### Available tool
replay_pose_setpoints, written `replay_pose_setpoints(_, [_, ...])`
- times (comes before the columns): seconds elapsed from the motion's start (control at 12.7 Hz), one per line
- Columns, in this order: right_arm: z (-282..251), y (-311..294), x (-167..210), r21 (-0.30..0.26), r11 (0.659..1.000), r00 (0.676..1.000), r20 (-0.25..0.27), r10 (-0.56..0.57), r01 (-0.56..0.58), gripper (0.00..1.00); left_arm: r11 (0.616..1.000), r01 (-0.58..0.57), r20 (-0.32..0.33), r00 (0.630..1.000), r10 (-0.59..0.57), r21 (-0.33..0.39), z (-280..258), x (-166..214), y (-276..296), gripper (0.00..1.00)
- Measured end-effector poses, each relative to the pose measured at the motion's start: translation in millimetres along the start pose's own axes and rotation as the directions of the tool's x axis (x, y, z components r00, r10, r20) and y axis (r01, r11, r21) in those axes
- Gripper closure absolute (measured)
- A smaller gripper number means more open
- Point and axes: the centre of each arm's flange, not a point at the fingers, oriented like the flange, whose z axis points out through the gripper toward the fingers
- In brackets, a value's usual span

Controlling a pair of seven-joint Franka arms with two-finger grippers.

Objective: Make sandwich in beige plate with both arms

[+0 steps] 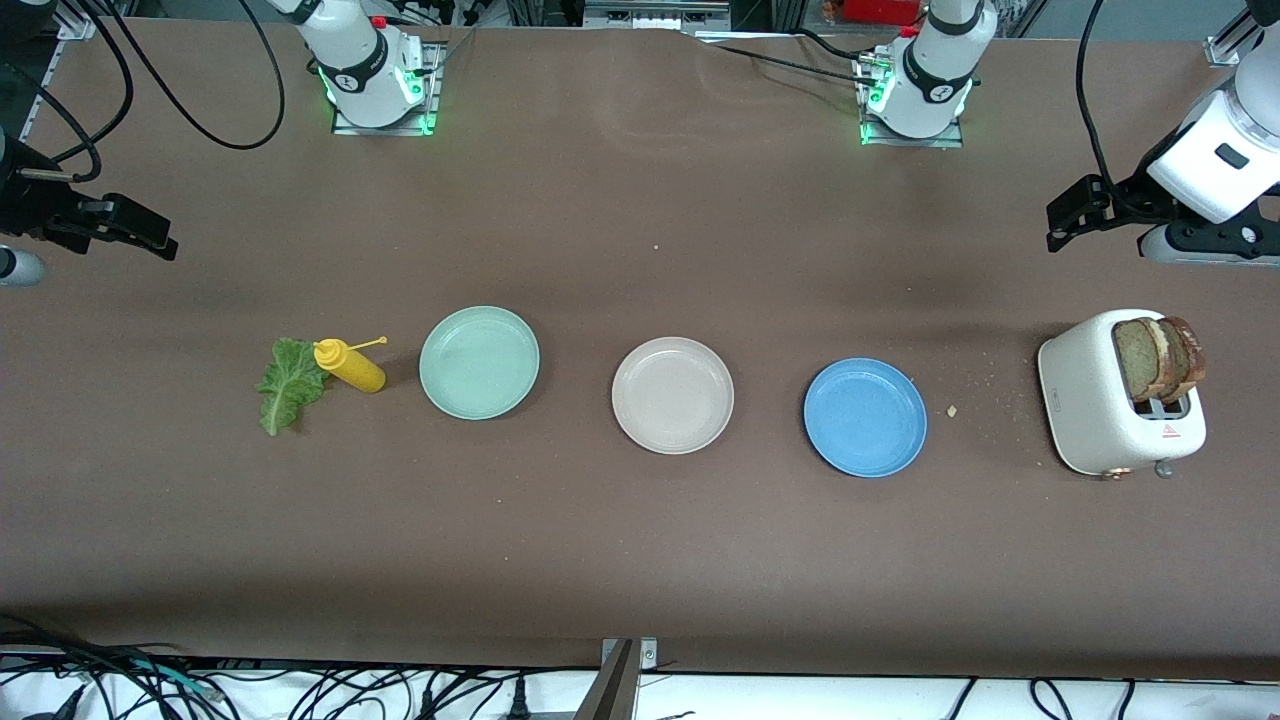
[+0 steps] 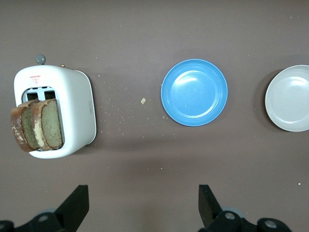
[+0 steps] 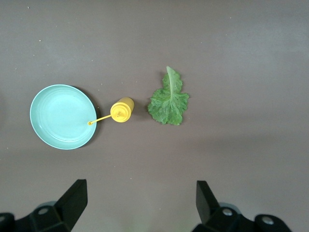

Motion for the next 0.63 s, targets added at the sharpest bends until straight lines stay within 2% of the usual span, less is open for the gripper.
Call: replay_pose_setpoints(0.63, [-0.1, -3.2, -0.2, 0.014, 1.000, 1.000, 0.001, -0.004, 0.004, 0.00, 1.000, 0.000, 0.000, 1.000, 0.000, 0.000, 0.0, 0.0, -0.1, 0.00])
